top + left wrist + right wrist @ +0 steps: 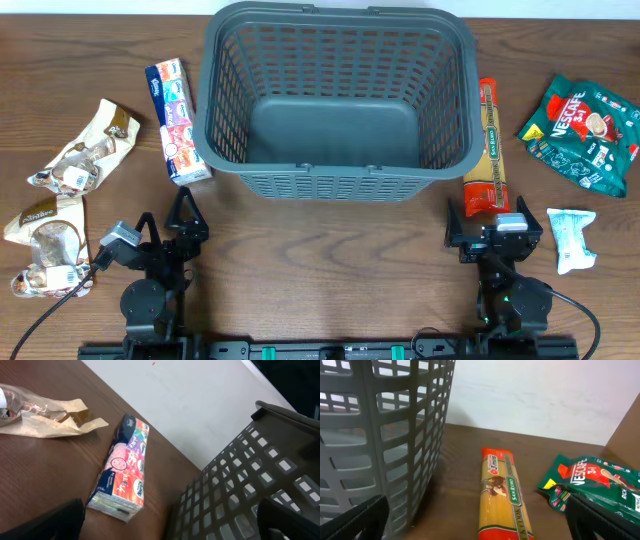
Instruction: Pack container
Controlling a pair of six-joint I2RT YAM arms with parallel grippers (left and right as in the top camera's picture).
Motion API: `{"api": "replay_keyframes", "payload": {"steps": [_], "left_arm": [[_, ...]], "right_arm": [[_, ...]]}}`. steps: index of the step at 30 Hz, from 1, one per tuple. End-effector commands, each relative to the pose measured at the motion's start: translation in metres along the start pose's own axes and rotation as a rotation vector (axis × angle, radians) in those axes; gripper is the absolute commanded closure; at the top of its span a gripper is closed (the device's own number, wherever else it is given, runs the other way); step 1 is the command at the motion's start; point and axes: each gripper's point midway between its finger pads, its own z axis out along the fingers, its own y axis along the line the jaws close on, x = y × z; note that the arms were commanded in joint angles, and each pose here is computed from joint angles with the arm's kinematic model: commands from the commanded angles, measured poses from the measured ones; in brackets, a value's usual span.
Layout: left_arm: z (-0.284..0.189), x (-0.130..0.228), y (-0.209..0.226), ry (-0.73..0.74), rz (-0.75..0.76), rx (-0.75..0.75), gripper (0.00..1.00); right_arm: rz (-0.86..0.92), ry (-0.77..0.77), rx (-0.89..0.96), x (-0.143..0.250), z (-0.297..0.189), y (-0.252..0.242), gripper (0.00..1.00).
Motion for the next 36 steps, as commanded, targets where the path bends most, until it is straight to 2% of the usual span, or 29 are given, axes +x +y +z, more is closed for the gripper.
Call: {"api": "replay_keyframes", "payload": {"steps": [1, 36], "left_arm": [[0.0012, 0.0128, 0.0124, 0.033, -0.002, -0.038, 0.02], [0.0012, 0.0128, 0.0124, 0.033, -0.002, -0.038, 0.01]], "right_arm": [[-0.012, 0.000, 0.012, 0.0010, -0.0001, -0.0019, 0.01], [-0.015, 0.004, 0.045, 0.0017, -0.0003, -0.0077, 0.01]]}}
